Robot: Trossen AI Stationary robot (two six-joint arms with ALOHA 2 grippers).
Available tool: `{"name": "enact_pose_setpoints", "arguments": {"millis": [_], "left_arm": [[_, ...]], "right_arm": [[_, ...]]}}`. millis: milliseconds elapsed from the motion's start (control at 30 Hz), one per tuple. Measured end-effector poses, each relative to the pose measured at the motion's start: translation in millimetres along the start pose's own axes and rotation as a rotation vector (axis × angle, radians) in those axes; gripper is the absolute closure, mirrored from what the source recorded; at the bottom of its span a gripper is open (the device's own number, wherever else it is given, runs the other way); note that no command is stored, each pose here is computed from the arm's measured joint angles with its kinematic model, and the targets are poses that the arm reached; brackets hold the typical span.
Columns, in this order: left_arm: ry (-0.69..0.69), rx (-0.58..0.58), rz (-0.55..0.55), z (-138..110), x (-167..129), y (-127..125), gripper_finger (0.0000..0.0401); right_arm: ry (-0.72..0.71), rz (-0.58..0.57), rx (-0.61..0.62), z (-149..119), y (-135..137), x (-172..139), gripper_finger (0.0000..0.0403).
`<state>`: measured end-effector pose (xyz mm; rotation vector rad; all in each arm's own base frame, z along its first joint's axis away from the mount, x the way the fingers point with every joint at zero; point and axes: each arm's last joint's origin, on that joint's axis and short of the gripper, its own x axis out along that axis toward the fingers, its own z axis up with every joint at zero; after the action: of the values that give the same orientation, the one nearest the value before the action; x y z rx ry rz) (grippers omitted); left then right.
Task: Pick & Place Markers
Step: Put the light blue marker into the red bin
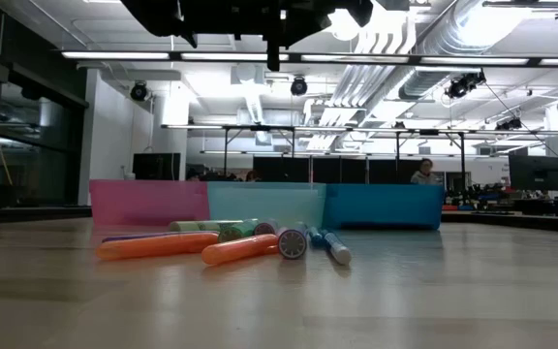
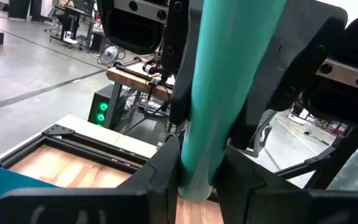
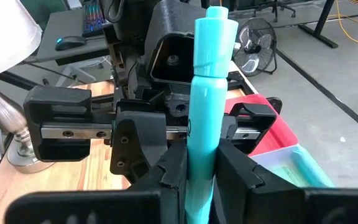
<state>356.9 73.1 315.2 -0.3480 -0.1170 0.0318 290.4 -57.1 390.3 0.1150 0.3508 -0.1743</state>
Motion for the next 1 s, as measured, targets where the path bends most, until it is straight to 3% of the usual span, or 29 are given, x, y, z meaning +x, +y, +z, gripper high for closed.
{"name": "enact_pose_setpoints", "arguments": {"millis": [233,367,500,667,800,1000], "left_arm": [[0.017,-0.019,0.081,-3.1,-0.3,4.4,0.0331],[0.044,-0.029,0.115,-5.0,-1.3,10.0,0.0331],[0.069,-0.041,0.18,-5.8,-3.4,20.2,0.0331],[0.214,-0.033,0.337,-3.6,-21.0,35.7,0.0331],[0.397,-0.018,0.496,-11.0,-38.9,48.4,0.0331],[0.68,-0.003,0.642,-26.9,-62.9,63.5,0.0331]], "right_arm": [[-0.032,-0.089,0.008,4.2,-5.1,-9.4,0.021],[-0.073,-0.156,0.022,9.8,-12.5,-23.7,0.0167],[-0.099,-0.216,0.042,13.8,-21.3,-44.0,0.0156],[-0.029,-0.286,0.066,7.3,-33.9,-69.5,0.0154],[0.063,-0.334,0.078,-2.1,-41.2,-84.8,0.0154],[0.179,-0.378,0.072,-13.3,-47.6,-94.0,0.0154]]}}
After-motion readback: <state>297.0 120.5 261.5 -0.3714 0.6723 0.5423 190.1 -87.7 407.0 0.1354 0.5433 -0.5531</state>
